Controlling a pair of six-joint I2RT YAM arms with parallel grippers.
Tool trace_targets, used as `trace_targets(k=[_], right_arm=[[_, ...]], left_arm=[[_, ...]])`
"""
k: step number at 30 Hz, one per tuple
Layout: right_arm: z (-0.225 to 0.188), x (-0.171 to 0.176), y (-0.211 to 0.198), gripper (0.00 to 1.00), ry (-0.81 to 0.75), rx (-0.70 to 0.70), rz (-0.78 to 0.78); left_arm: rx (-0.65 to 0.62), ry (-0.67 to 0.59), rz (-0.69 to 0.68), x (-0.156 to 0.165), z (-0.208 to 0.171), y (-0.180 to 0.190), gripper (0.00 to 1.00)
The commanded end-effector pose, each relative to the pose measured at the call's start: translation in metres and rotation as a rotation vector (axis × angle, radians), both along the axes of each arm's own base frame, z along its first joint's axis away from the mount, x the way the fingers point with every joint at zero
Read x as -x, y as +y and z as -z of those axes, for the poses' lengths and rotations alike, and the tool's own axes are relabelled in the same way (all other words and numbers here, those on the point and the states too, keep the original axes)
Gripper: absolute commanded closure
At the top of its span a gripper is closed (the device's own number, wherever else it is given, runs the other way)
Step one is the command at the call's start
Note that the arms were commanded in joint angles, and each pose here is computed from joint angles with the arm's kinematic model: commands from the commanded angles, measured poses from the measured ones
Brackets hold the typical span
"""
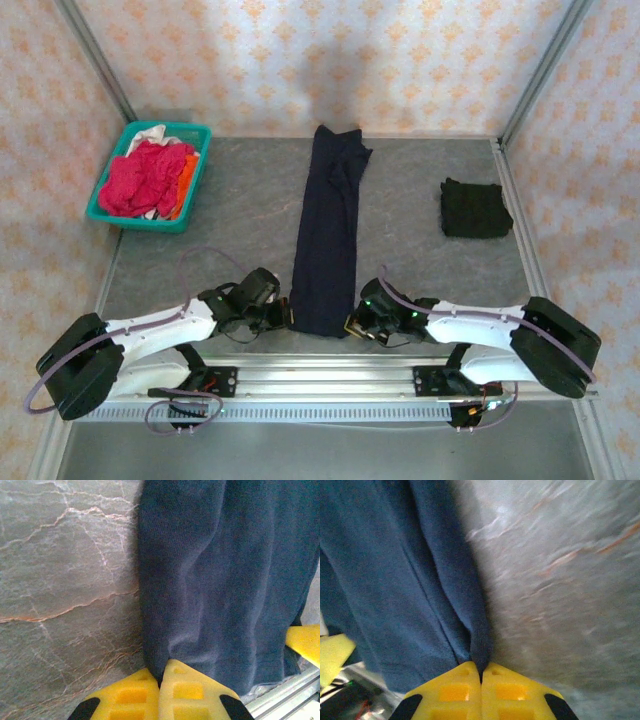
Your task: Fold and stack the t-shirts
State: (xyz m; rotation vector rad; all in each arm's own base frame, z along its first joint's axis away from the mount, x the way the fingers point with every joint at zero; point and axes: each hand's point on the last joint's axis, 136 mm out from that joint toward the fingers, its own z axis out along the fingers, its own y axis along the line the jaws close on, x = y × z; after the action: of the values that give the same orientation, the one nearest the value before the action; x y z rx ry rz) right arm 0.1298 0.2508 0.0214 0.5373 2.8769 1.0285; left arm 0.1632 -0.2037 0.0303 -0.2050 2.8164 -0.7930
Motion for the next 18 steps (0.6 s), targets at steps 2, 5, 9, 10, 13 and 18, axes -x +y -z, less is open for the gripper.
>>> trace_targets(k=[2,5,9,10,13,18], right_arm=[[-0.012,-0.004,0.009,1.0,-0.05,-0.056,-0.016],[-0.013,-0.004,0.008,1.0,-0.051,-0.052,-0.017],[-0.019,-0.003,0.0,1.0,-0.066,-0.036,-0.004],[-0.019,-0.002,-0.004,1.0,-0.069,-0.021,-0.005],[-0.027,0.0,-0.024,1.0,-0.1,0.064,-0.008],[-0.053,0.002,-0.045,1.0,-0.155,0.138,-0.048]], left_arm=[[0.025,-0.055,-0.022,-0.011,-0.012,-0.006,1.0],[0.027,-0.057,-0.022,-0.012,-0.014,-0.007,1.0],[0.035,-0.066,-0.025,-0.013,-0.021,-0.008,1.0],[0.037,-0.071,-0.028,-0.013,-0.024,-0.007,1.0],[0.041,-0.076,-0.029,-0.008,-0.033,-0.004,1.0],[0.029,-0.095,-0.035,-0.004,-0.052,0.002,1.0]])
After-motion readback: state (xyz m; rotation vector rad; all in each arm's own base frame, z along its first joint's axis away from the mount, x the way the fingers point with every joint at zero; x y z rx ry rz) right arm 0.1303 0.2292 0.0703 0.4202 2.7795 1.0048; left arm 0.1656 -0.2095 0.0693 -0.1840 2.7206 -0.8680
